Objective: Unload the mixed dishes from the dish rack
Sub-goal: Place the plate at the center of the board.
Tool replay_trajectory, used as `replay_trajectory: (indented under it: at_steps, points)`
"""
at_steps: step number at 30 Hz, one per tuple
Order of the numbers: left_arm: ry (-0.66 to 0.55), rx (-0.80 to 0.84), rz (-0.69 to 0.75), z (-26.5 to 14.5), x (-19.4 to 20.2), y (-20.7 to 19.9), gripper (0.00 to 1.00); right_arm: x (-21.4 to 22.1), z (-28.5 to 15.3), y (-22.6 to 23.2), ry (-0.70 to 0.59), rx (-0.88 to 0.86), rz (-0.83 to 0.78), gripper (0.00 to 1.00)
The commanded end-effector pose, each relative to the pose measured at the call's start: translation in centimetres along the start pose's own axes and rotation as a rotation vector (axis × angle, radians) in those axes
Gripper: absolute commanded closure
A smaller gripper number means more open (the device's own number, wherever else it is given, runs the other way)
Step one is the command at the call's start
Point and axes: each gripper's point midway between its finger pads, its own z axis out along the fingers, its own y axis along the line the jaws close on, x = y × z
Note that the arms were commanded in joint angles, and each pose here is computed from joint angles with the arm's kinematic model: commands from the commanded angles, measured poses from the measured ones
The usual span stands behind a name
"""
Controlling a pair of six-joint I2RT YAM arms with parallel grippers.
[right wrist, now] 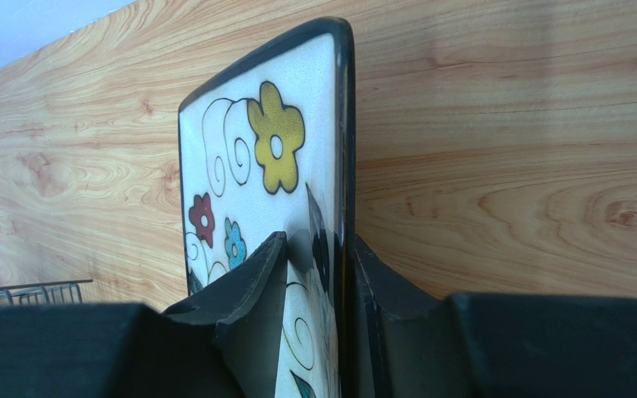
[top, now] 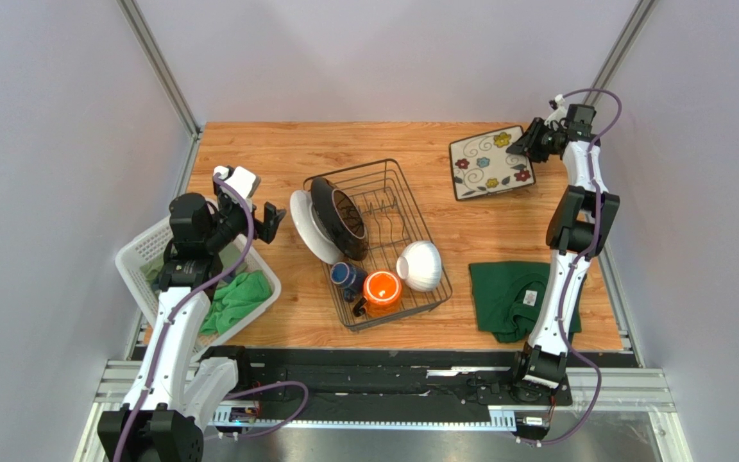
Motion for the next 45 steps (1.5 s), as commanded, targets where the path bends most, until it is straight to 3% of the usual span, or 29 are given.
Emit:
replay_trajectory:
  at_steps: [1,19,28,45]
  points:
    - [-0.036,0.007,0.04,0.1,-0.8,0.0,0.05,-3.1,-0.8,0.7,-0.082,0.018,-0.089,0.66]
    - [-0.034,0.011,0.042,0.0,-0.7,-0.1,0.05,-1.8,0.6,-1.4,-0.048,0.198,-0.146,0.5]
    - [-0.034,0.014,0.039,0.0,-0.8,-0.2,0.05,-1.8,0.7,-1.8,-0.051,0.251,-0.155,0.5]
    - [-0.029,-0.027,0.031,-0.1,-0.9,0.6,0.05,-3.8,-3.3,-0.7,-0.146,0.399,-0.163,0.31]
